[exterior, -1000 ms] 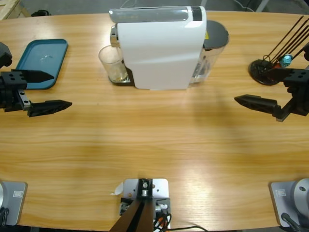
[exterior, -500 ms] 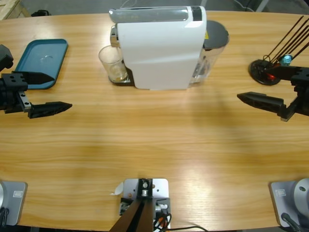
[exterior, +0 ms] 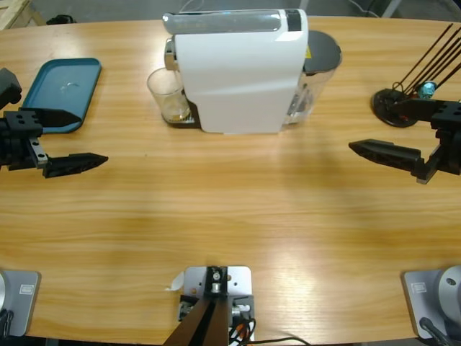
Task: Pour coffee
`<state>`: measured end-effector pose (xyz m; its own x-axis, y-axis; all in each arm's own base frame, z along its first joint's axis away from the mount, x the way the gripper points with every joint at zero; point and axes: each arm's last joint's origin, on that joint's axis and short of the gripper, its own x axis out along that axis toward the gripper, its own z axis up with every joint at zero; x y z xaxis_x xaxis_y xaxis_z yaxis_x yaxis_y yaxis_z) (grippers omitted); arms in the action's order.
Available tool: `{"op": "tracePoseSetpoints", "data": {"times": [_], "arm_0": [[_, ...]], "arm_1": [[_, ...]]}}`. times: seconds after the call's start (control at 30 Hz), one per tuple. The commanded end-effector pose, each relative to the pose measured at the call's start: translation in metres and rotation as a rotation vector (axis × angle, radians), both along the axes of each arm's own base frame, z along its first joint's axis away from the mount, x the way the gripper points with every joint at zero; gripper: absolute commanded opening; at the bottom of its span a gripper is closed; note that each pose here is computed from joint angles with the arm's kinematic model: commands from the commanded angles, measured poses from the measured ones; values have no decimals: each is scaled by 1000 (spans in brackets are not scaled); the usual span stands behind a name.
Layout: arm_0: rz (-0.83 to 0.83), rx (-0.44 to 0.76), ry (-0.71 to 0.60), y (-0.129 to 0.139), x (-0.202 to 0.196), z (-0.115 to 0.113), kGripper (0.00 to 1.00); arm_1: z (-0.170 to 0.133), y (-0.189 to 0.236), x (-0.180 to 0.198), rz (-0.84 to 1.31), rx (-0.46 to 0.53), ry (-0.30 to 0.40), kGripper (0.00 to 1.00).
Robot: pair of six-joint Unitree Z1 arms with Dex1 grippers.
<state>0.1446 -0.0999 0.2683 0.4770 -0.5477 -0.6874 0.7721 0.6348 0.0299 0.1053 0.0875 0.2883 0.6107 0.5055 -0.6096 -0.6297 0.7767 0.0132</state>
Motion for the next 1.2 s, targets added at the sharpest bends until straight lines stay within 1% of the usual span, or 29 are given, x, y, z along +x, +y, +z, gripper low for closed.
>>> {"op": "tracePoseSetpoints", "data": {"times": [0.03, 1.2], "arm_0": [[11, 23, 37, 1, -3, -12, 991], [33, 29, 34, 3, -5, -13, 991]], "arm_1": [[-16, 3, 1, 18, -30, 40, 1000], [-17, 3, 1, 14, -25, 51, 1000]]}}
